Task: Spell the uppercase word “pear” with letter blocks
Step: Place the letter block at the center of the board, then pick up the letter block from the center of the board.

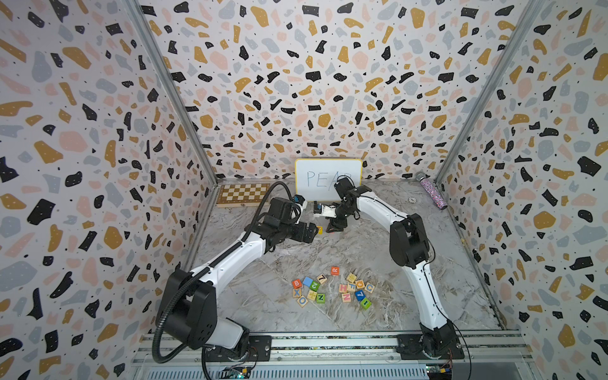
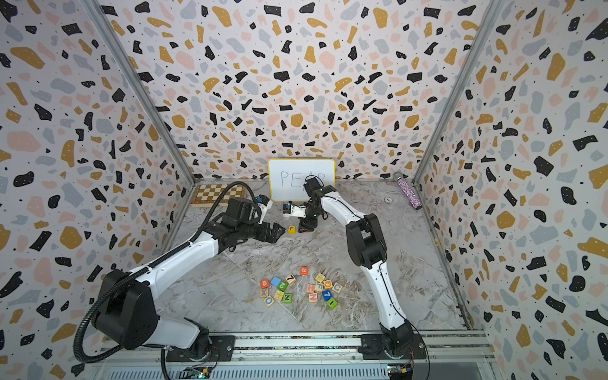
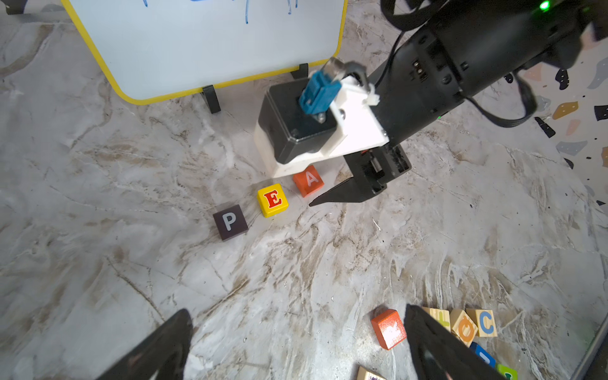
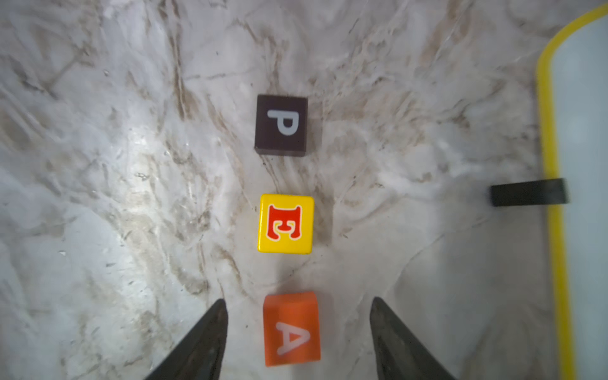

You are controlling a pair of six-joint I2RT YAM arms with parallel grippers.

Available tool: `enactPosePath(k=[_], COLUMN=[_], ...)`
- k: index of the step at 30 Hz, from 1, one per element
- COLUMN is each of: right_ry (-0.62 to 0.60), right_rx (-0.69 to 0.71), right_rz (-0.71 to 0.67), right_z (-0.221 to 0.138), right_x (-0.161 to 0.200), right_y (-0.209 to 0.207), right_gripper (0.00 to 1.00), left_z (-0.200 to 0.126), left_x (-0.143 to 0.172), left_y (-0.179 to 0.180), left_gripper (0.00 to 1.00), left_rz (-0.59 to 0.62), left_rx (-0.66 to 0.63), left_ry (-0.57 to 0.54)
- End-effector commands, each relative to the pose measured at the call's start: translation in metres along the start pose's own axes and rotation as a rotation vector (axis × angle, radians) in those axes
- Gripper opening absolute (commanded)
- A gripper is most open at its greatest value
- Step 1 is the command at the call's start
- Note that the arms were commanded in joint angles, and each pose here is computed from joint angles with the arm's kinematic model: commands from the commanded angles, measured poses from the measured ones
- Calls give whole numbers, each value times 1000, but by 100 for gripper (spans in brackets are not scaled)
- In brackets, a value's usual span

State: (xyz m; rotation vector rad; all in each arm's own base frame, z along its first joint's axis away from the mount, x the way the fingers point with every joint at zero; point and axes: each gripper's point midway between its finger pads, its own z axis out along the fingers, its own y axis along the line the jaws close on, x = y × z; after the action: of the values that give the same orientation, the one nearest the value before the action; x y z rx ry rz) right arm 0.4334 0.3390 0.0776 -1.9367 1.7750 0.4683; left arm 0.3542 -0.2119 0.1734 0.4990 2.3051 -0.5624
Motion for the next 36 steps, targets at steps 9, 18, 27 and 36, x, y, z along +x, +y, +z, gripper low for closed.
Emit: enactPosePath(k=[9, 18, 27, 36], right_ry=[-208, -359, -136, -60], right_rx=[257, 507, 397, 243], right_rz=[118, 732, 1035, 1051], right_z=[-98, -121, -66, -40], right_x=[-56, -47, 1, 19], right_y=[26, 46, 140, 206], right_gripper=[59, 57, 53, 56], left_z=[-36, -61, -82, -80], left_x=[-15, 14, 70, 114], left_y=[-18, -47, -69, -79], left_gripper=[99, 99, 99, 99], left_rz=[11, 32, 115, 102], left_rx=[61, 181, 237, 300], left_ry=[-86, -96, -106, -92])
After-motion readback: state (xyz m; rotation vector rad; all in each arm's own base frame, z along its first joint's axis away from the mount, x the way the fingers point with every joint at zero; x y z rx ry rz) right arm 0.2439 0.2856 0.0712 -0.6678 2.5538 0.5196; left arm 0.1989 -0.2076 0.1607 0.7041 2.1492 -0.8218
